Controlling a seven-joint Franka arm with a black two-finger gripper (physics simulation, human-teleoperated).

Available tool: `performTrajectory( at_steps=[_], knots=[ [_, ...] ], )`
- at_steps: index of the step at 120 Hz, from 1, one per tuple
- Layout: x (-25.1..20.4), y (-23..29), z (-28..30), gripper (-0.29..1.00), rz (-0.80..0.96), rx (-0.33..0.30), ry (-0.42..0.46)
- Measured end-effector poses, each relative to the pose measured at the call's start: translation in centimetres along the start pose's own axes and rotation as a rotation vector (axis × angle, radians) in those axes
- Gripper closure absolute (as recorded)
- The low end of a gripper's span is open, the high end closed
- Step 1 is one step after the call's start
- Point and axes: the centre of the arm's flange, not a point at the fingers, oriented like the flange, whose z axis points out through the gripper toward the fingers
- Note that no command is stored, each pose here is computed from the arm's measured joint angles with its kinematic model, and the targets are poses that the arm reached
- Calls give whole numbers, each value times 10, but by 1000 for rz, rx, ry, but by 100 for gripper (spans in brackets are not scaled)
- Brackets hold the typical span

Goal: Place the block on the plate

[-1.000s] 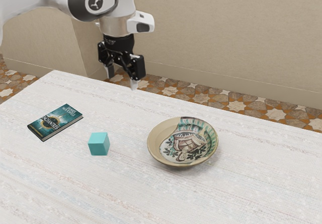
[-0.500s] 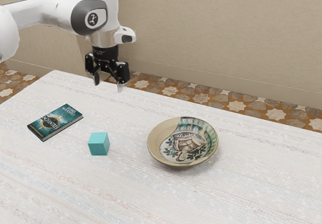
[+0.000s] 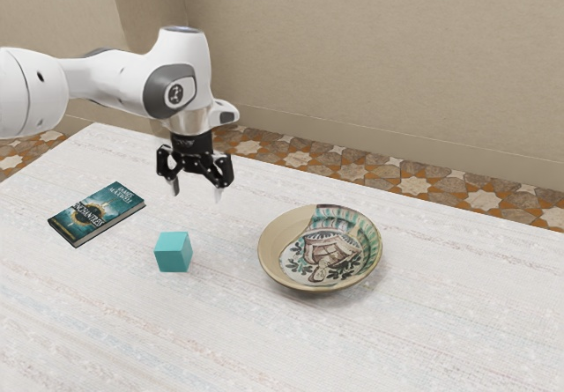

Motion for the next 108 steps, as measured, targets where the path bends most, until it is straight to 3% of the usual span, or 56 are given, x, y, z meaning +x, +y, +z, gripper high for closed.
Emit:
performTrajectory(
  at_steps=[54,79,108],
  knots=[
    [-47,-65,69,0,-323,-66,-11],
    [-42,-98,72,0,-416,-94,77],
    [-35,-112,71,0,-423,-104,117]
  ],
)
